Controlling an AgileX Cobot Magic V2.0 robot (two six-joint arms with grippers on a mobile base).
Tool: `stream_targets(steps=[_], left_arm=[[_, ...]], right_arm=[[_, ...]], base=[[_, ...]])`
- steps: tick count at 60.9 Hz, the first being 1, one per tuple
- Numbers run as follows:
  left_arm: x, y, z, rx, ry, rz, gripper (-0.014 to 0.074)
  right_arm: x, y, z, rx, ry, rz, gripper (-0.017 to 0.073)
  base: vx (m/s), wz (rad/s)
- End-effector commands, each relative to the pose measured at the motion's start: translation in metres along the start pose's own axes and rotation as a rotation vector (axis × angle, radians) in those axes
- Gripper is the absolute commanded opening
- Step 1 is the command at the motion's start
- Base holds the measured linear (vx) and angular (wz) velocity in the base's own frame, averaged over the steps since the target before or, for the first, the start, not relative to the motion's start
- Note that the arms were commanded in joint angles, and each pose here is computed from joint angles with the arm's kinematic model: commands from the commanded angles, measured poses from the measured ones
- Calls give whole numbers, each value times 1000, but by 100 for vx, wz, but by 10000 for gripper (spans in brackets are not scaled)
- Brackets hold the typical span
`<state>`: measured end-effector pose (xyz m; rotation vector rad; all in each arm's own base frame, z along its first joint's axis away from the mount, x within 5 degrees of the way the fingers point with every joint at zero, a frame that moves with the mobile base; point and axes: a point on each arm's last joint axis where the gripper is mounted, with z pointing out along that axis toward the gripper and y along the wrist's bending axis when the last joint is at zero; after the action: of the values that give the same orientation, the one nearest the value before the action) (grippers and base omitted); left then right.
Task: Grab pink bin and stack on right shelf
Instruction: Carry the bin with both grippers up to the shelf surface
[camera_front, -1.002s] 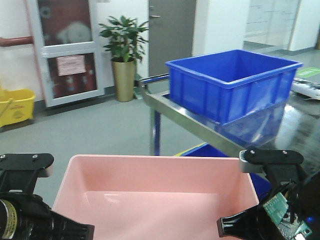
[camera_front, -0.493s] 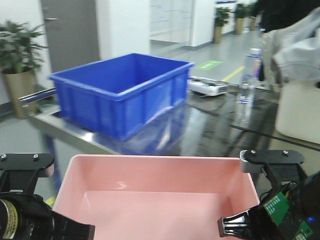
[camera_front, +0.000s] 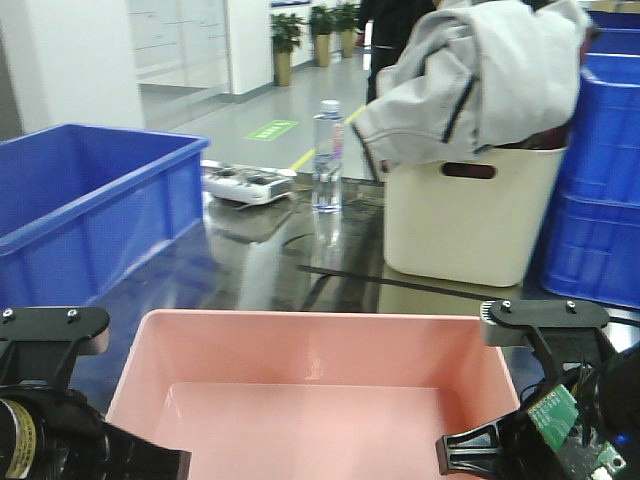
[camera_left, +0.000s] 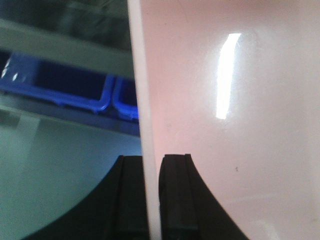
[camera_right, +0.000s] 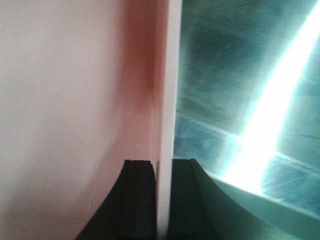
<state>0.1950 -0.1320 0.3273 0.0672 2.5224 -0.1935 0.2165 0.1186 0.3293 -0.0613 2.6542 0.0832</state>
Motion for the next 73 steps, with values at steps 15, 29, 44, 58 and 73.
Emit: stream_targets(steps=[15,29,44,58,73], left_arm=[[-11,-2,-17,54,-110,8,-6],[-11,-2,-17,54,-110,8,-6],[-11,-2,-17,54,-110,8,-6],[-11,-2,-17,54,-110,8,-6],[-11,-2,-17,54,-110,8,-6]], right_arm=[[-9,-4,-16,3,-102,-24,-9],[-9,-4,-16,3,-102,-24,-9],[-9,-4,-16,3,-102,-24,-9],[-9,-4,-16,3,-102,-24,-9],[-9,-4,-16,3,-102,-24,-9]], base=[[17,-40],[16,-36],[14,-34],[11,-21],[8,-5]])
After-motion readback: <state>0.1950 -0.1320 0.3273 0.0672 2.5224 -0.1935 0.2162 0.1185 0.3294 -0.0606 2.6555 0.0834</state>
